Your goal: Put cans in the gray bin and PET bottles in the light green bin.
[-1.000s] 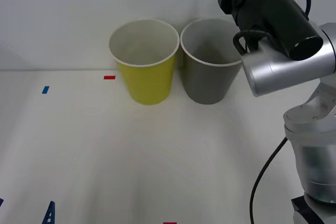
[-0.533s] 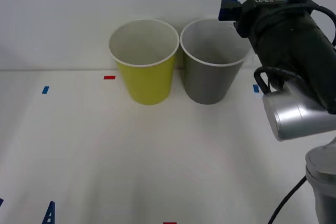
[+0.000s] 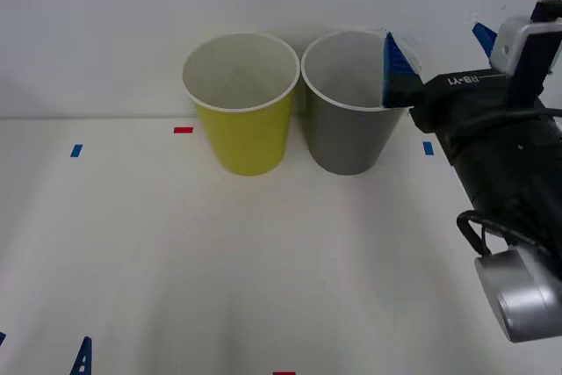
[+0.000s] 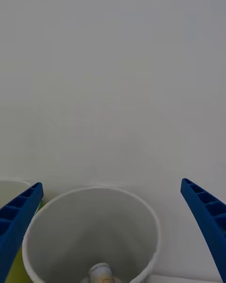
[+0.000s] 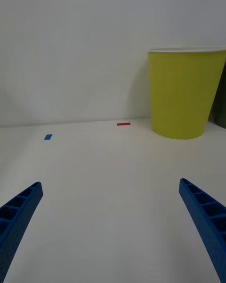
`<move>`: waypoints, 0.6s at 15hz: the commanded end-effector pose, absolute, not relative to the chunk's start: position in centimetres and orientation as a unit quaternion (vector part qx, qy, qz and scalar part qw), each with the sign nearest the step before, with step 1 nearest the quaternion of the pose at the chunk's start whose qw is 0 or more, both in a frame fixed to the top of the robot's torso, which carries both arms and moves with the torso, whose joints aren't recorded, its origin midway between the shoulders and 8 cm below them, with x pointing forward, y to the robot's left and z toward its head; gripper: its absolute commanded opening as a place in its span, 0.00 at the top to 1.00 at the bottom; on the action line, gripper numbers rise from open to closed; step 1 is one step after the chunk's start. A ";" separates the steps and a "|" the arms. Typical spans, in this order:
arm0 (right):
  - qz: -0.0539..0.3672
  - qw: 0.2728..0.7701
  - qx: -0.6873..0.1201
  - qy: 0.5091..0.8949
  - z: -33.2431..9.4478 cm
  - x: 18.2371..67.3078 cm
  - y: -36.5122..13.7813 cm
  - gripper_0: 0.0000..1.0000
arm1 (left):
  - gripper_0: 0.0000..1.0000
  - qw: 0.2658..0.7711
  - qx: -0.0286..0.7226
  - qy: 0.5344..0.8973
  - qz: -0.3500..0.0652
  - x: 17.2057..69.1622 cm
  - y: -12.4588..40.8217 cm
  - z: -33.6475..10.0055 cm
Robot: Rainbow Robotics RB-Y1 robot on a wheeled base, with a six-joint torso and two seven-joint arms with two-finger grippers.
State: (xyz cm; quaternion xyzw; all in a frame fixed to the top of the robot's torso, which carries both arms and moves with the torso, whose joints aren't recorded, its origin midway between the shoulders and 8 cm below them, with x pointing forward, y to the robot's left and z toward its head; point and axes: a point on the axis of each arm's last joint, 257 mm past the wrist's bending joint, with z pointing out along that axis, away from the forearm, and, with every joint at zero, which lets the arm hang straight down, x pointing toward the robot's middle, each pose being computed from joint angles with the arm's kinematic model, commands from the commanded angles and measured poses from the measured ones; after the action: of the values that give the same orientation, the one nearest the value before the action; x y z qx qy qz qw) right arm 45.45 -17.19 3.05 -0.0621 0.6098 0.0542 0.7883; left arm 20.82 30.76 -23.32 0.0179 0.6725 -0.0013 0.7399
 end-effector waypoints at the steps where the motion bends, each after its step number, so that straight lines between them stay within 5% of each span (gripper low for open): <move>1: 0.077 0.794 -0.067 0.599 0.9 43.3 -18.0 0.00 | 0.00 0.740 0.018 0.672 -0.001 20.8 30.8 -23.3; 9: 0.105 0.803 -0.074 0.583 -2.7 38.1 -18.8 0.00 | 0.00 0.740 0.018 0.672 -0.001 20.8 30.8 -23.3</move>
State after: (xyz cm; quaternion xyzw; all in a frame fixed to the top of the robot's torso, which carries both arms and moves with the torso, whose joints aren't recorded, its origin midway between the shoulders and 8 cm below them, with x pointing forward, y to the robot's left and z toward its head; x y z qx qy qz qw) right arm 38.59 -18.83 -2.40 -0.0708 0.5841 0.1029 0.8020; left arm 20.82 30.76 -23.32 0.0179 0.6725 -0.0013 0.7399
